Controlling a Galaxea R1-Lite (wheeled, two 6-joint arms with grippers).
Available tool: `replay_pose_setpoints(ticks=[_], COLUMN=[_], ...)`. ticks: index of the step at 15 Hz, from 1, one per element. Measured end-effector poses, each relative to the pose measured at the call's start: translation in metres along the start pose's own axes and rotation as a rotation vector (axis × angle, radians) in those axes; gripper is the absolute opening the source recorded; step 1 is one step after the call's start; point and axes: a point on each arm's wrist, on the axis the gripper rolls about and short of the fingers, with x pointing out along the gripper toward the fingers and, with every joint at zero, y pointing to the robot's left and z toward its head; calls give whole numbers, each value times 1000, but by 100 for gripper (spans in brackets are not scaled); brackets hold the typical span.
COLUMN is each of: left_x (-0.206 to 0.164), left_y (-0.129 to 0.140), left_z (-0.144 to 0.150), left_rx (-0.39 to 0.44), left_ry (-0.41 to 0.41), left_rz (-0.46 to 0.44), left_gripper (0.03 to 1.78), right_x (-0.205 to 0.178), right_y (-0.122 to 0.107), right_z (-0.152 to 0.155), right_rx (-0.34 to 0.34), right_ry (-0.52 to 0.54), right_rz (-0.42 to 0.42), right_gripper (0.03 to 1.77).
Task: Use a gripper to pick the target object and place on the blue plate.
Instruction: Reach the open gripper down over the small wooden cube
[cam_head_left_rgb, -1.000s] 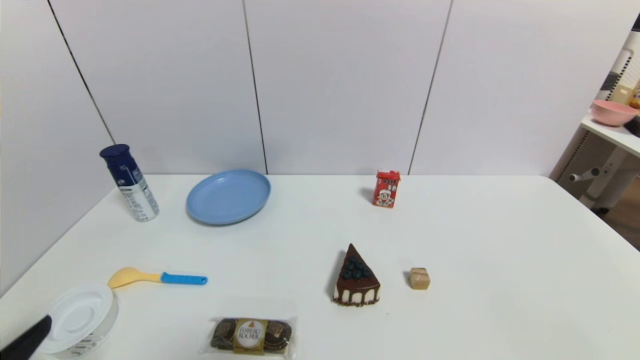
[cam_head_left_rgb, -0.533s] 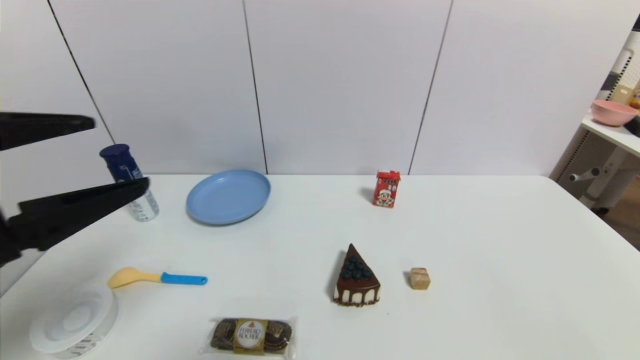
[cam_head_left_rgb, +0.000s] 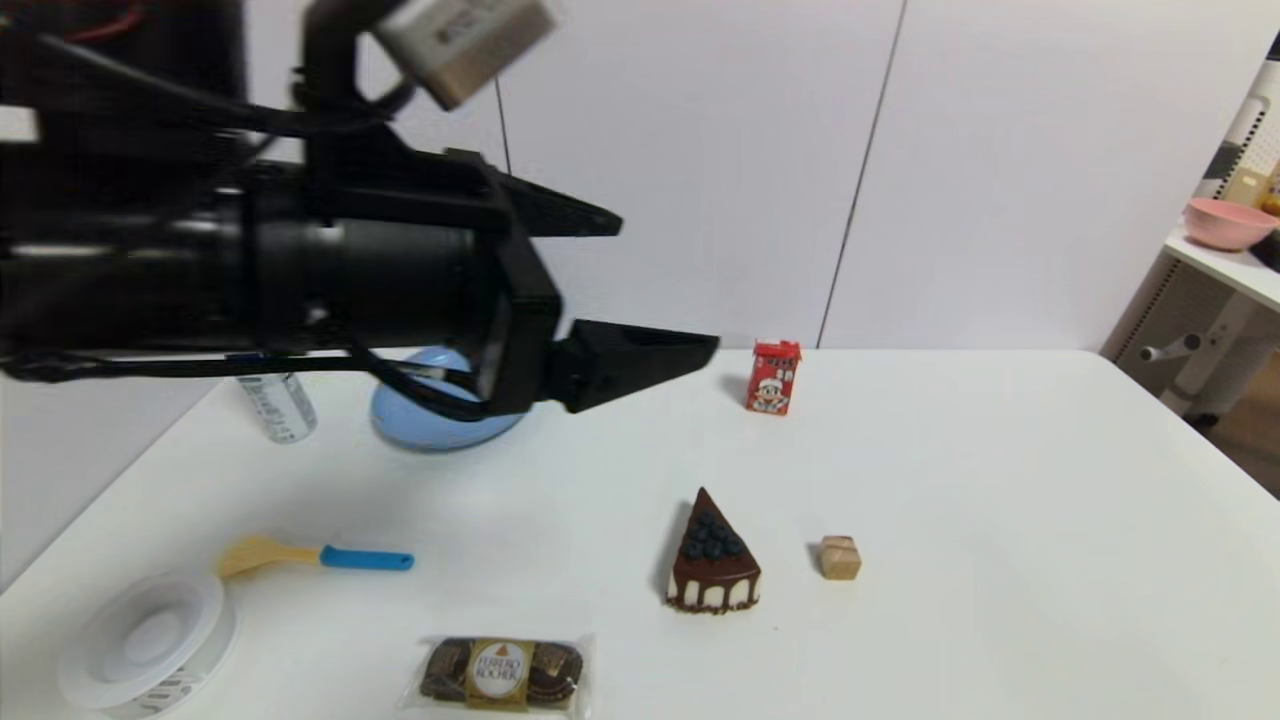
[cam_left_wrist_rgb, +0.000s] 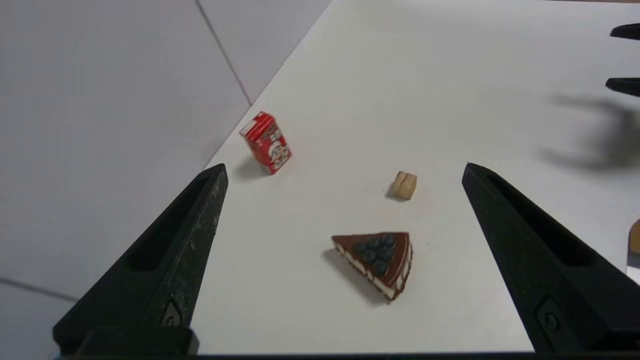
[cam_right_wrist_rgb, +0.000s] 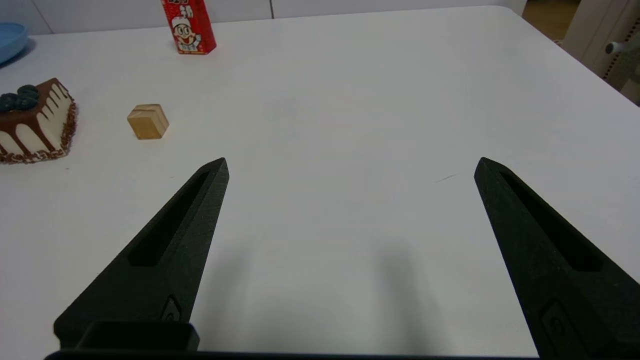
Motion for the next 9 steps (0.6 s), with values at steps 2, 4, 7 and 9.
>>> replay_pose_setpoints(ticks=[2,4,7,9], left_x=[39,78,131,159], left_y=[-4,-9,-13,-17], left_z=[2,1,-11,-27], left_rx=[1,2,-2,-21], left_ry=[7,13,18,34], left_rz=[-61,-116,-219,-316], left_gripper=[169,169,169,169], right_x=[0,0,0,0], right_y=[0,0,0,0], right_z=[0,0,0,0], right_rx=[0,0,0,0], right_ry=[0,0,0,0], right_rz=[0,0,0,0], right_gripper=[170,170,170,170])
